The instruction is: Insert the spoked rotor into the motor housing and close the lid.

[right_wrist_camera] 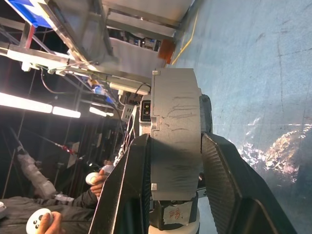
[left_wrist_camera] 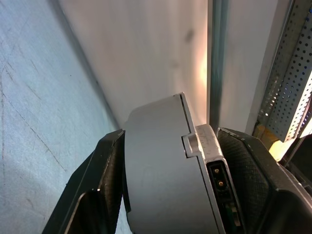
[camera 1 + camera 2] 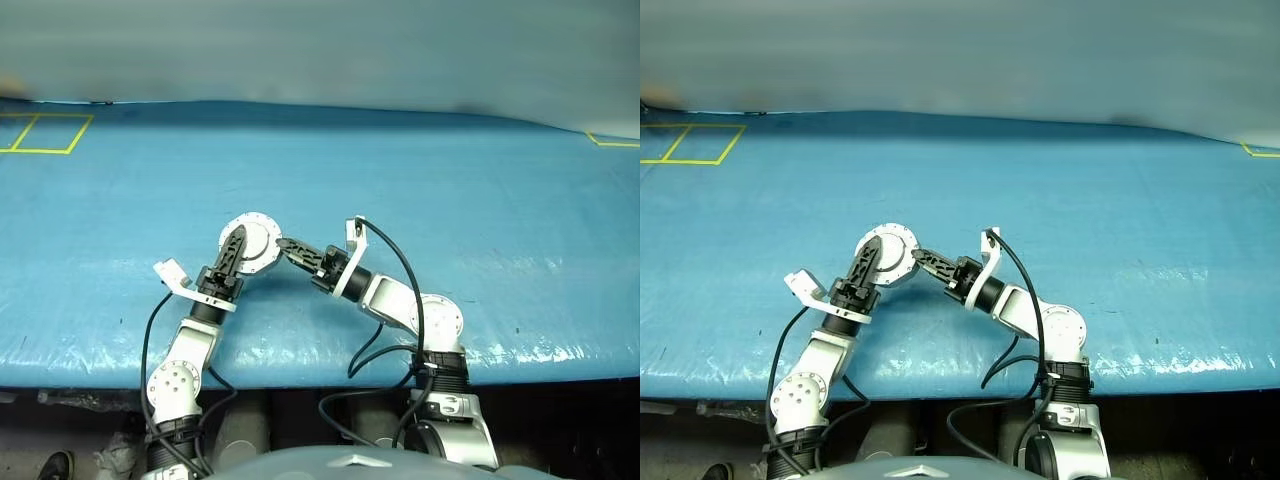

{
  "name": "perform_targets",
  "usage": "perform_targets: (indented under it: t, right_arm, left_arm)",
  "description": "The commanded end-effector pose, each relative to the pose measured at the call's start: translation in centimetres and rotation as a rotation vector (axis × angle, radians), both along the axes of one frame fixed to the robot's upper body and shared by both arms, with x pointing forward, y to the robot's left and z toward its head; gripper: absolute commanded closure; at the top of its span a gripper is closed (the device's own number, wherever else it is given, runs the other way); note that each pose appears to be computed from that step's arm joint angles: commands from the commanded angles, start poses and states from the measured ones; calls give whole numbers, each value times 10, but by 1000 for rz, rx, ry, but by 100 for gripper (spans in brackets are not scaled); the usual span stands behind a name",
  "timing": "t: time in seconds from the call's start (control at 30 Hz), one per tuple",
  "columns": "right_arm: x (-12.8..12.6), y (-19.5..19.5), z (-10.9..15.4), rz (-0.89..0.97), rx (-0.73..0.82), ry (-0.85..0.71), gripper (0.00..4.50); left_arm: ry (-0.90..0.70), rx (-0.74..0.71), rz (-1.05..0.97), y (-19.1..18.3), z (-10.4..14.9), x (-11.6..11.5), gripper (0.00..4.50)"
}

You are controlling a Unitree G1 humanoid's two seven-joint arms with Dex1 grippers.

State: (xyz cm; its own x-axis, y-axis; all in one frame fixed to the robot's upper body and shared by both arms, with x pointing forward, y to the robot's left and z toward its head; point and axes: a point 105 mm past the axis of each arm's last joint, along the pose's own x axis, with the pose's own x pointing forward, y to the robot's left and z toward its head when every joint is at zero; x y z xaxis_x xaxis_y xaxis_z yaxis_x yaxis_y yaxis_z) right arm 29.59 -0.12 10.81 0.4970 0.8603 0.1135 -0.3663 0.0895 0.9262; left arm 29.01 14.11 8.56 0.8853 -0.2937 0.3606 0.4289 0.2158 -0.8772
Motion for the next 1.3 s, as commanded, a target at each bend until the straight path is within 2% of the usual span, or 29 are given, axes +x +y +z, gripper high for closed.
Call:
perform_targets:
  t: [0.03, 0.2, 0.4, 0.57, 0.63, 0.83, 1.03, 1.13, 1.3]
  right_arm:
    - [-5, 9, 23, 30, 84, -76, 332]
    - [-2, 7, 22, 12, 58, -106, 332]
    - [11, 4, 8, -82, -39, -81, 137]
    - [16, -1, 5, -127, -66, -85, 137]
    - [21, -4, -1, -165, -127, -97, 137]
    - [27, -12, -5, -211, -161, -108, 137]
    - [27, -16, -4, -217, -175, -132, 137]
    - [27, -15, -4, -216, -177, -135, 137]
    - [27, -15, -3, -217, -176, -142, 137]
  left_arm:
    - [1, 13, -5, -8, 1, 2, 186]
    - [29, 9, 25, -4, -2, 6, 186]
    - [71, 43, 78, 3, -8, 12, 186]
    - [100, 72, 131, 10, -15, 15, 186]
    - [115, 89, 210, 21, -16, 19, 186]
    - [160, 53, 508, 77, -14, 23, 186]
    - [231, 147, 865, 146, 3, 26, 186]
    - [274, 174, 917, 161, 6, 31, 186]
    - [358, 307, 936, 171, 0, 39, 186]
